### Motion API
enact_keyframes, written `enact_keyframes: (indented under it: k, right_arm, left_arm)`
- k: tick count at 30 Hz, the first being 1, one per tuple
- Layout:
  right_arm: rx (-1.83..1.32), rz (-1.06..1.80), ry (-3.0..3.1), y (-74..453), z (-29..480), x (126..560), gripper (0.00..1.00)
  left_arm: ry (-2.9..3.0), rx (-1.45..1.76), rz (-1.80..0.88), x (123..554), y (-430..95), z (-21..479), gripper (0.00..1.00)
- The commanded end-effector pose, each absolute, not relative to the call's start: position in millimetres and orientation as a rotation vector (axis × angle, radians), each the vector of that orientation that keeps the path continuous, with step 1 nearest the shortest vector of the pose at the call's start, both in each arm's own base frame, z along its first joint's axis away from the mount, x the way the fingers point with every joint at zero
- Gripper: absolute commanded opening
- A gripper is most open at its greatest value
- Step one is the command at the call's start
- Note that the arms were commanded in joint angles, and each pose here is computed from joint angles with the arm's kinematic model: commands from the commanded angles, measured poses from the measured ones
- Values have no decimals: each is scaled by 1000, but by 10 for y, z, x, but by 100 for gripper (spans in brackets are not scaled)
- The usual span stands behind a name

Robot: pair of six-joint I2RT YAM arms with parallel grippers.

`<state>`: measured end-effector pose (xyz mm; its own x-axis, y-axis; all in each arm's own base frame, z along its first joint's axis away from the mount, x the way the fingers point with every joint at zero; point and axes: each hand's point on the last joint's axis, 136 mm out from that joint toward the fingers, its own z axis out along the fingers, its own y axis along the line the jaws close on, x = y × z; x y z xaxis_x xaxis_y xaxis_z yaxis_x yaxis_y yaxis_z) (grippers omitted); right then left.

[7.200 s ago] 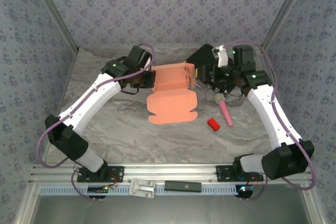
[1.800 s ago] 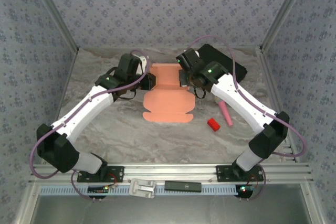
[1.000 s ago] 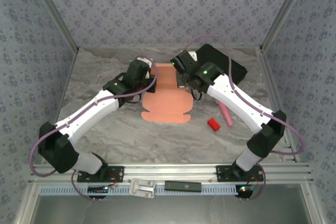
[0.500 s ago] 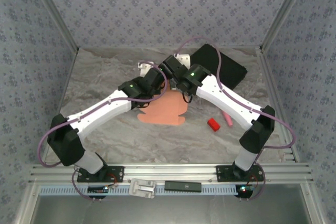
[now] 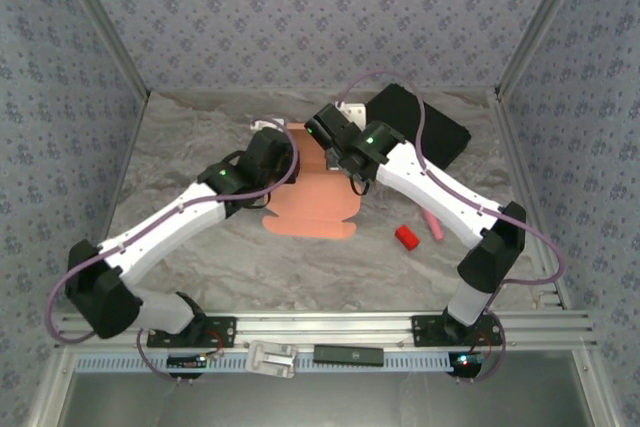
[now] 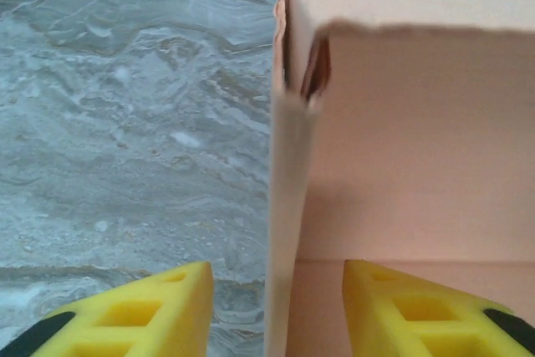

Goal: Fold the paper box

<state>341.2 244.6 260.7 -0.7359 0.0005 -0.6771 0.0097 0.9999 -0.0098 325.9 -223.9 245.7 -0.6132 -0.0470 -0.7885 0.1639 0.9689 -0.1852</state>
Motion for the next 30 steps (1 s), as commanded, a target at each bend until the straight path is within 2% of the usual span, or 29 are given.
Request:
enact_keyframes:
  k: [1, 5, 13, 17, 30]
  right_arm:
    - [35, -2, 2401, 2353, 2681, 3366, 0]
    - [29, 5, 2414, 2377, 2666, 3373, 0]
    - [34, 23, 2429, 2399, 2652, 3388, 0]
    - [25, 34, 2424, 2415, 2671, 3391, 0]
    - [7, 64, 2430, 2466, 2682, 3368, 0]
  left_arm:
    - [2094, 158, -434, 3175, -2264, 2866, 47]
    - [2071, 181, -425, 3207, -2154, 2948, 47]
    - [2124, 259, -480, 3267, -2332, 2810, 47]
    - [2109, 199, -407, 3377, -2220, 2806, 46]
    - [2096, 172, -247, 3646, -2185, 2650, 21]
